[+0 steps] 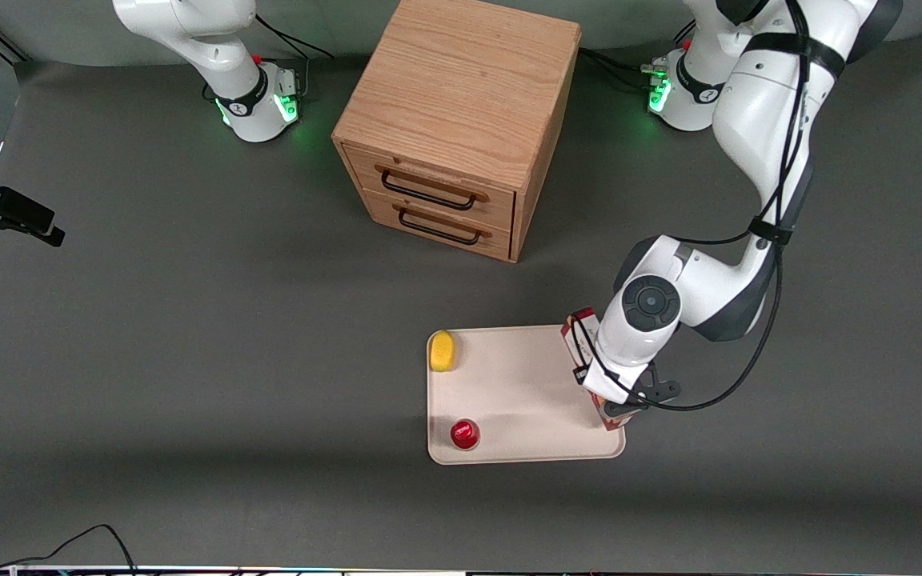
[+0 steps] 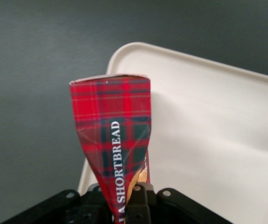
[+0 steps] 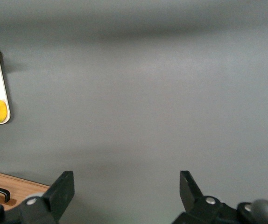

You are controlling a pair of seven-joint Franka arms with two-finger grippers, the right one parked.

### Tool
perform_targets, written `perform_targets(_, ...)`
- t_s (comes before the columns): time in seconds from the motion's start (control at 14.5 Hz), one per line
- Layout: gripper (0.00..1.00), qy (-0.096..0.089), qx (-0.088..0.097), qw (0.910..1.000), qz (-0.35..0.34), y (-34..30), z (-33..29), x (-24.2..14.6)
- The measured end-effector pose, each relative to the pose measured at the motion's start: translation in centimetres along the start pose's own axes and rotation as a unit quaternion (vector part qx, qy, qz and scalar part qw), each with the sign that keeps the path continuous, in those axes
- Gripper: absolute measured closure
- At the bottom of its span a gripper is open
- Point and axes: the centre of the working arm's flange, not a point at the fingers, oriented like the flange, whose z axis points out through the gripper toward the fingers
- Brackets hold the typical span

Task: Place red cookie box on tray
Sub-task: 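Lower the box onto the tray and open the left gripper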

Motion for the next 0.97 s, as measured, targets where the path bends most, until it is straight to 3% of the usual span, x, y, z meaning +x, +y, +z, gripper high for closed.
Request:
perform_targets(0.48, 0.89, 0.018, -0.010, 0.9997, 0.016, 0.4, 2.5, 0.0)
perform_targets(0.55, 0.84, 0.018, -0.011, 0.9996, 0.016, 0.4, 2.7, 0.0)
perform_targets(0.76, 0.53, 0.019, -0.012, 0.9997, 0.014, 0.3, 2.7, 0.2)
perform_targets(0.83, 0.44, 0.015, -0.006, 0.9998, 0.011, 0.2, 2.4, 0.5)
perform_targets(0.97, 0.22, -0.014, 0.023, 0.9996, 0.002, 0.4, 0.6, 0.9)
